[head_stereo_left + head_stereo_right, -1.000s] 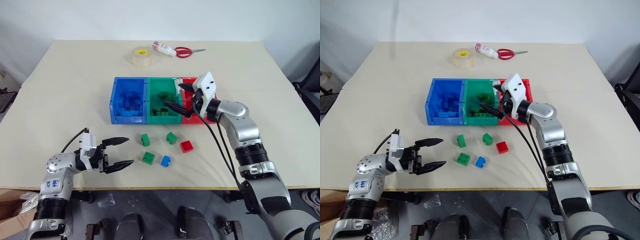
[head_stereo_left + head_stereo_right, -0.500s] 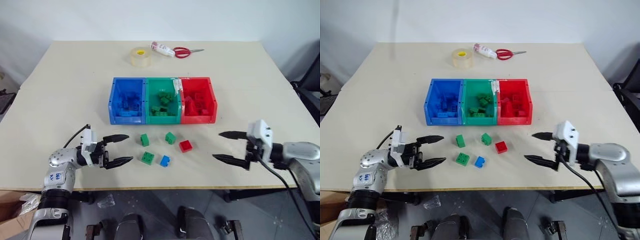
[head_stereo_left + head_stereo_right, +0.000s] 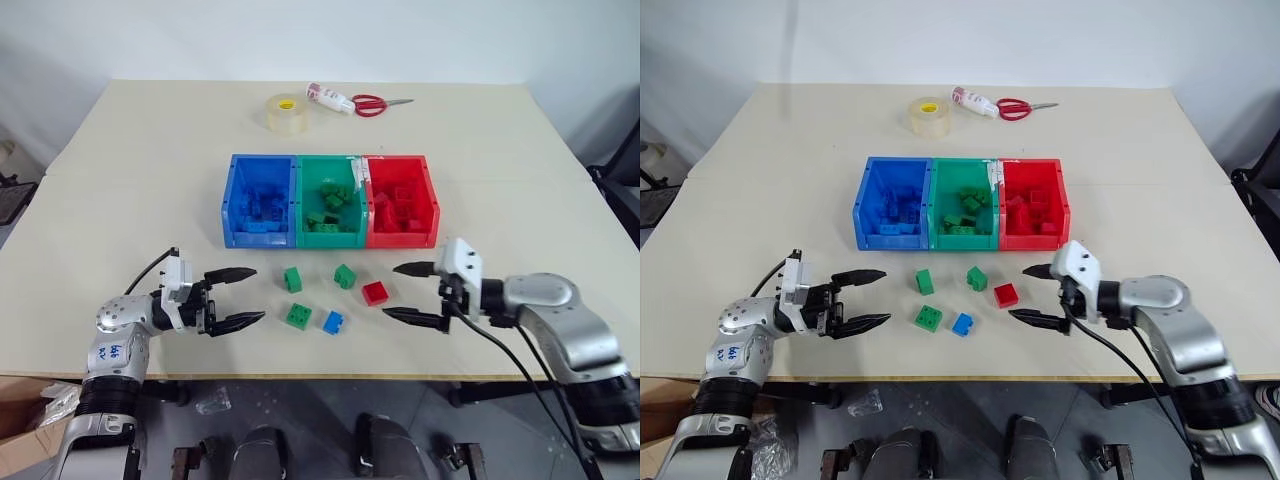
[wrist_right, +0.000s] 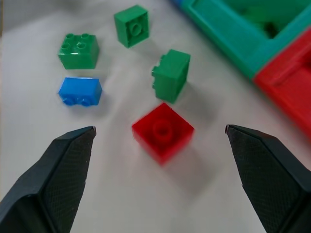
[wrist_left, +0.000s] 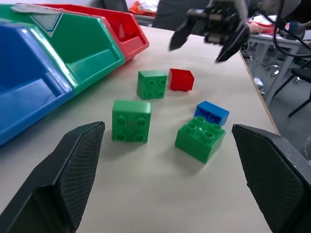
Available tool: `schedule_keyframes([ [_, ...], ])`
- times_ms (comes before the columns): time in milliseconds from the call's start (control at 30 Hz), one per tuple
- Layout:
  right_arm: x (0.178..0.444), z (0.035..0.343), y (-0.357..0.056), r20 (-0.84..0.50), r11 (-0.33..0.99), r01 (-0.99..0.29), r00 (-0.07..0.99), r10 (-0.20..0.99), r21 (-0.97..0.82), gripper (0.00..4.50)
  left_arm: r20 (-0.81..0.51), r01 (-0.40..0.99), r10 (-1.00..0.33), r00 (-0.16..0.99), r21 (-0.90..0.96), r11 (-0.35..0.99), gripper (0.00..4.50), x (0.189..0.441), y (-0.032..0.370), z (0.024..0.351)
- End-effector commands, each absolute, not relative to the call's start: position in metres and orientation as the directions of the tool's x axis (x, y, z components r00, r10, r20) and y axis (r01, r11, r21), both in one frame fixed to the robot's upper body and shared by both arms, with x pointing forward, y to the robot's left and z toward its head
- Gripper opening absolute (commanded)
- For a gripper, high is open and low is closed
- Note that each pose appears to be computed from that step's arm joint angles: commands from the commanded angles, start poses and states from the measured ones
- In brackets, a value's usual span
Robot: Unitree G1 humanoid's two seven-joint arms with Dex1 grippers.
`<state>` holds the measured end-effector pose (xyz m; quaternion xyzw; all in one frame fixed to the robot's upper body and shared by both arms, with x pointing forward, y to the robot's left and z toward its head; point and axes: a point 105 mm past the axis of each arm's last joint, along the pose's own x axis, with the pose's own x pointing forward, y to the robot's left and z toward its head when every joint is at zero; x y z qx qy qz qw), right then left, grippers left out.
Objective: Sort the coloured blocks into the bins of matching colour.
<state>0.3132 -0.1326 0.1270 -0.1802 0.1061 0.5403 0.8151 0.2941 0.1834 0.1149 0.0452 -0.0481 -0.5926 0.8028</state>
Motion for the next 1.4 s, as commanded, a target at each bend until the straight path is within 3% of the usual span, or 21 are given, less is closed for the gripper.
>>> schedule_keyframes([
  [33, 0.318, 0.123, -0.124, -0.386, 0.316, -0.926, 0.375, 0.843, -0.208, 4.47, 0.038, 0.938, -0.954, 0.298, 0.174, 0.3, 4.5, 0.29, 0.185, 0.125],
  [133, 0.32, 0.124, -0.118, -0.369, 0.306, -0.932, 0.358, 0.858, -0.193, 4.1, 0.039, 0.935, -0.951, 0.307, 0.173, 0.309, 4.5, 0.288, 0.186, 0.126],
  [367, 0.321, 0.137, -0.113, -0.317, 0.32, -0.921, 0.378, 0.87, -0.222, 2.0, 0.042, 0.931, -0.946, 0.321, 0.166, 0.324, 4.5, 0.284, 0.186, 0.125],
  [500, 0.323, 0.157, -0.117, -0.258, 0.356, -0.9, 0.417, 0.871, -0.251, 1.41, 0.046, 0.931, -0.946, 0.321, 0.166, 0.324, 4.5, 0.286, 0.184, 0.125],
  [667, 0.346, 0.201, -0.132, -0.129, 0.487, -0.813, 0.546, 0.828, -0.319, 1.42, 0.049, 0.934, -0.949, 0.312, 0.165, 0.316, 4.5, 0.288, 0.181, 0.125],
  [867, 0.359, 0.227, -0.145, -0.076, 0.529, -0.761, 0.594, 0.801, -0.376, 1.42, 0.051, 0.936, -0.951, 0.305, 0.168, 0.309, 4.5, 0.29, 0.179, 0.126],
  [1033, 0.397, 0.245, -0.157, 0.018, 0.654, -0.63, 0.714, 0.699, -0.419, 1.42, 0.049, 0.938, -0.952, 0.301, 0.166, 0.305, 4.5, 0.29, 0.178, 0.125],
  [1167, 0.411, 0.248, -0.154, 0.049, 0.674, -0.599, 0.73, 0.681, -0.433, 2.73, 0.053, 0.938, -0.953, 0.297, 0.169, 0.302, 4.5, 0.291, 0.177, 0.125],
  [1300, 0.405, 0.243, -0.151, 0.043, 0.645, -0.621, 0.705, 0.708, -0.444, 4.06, 0.052, 0.938, -0.953, 0.298, 0.168, 0.303, 4.5, 0.29, 0.178, 0.125],
  [1333, 0.403, 0.242, -0.151, 0.041, 0.641, -0.625, 0.701, 0.712, -0.446, 4.34, 0.052, 0.938, -0.953, 0.298, 0.168, 0.303, 4.5, 0.29, 0.178, 0.125],
  [1400, 0.393, 0.235, -0.154, 0.009, 0.61, -0.655, 0.678, 0.735, -0.446, 4.47, 0.051, 0.939, -0.953, 0.297, 0.166, 0.302, 4.5, 0.29, 0.178, 0.124],
])
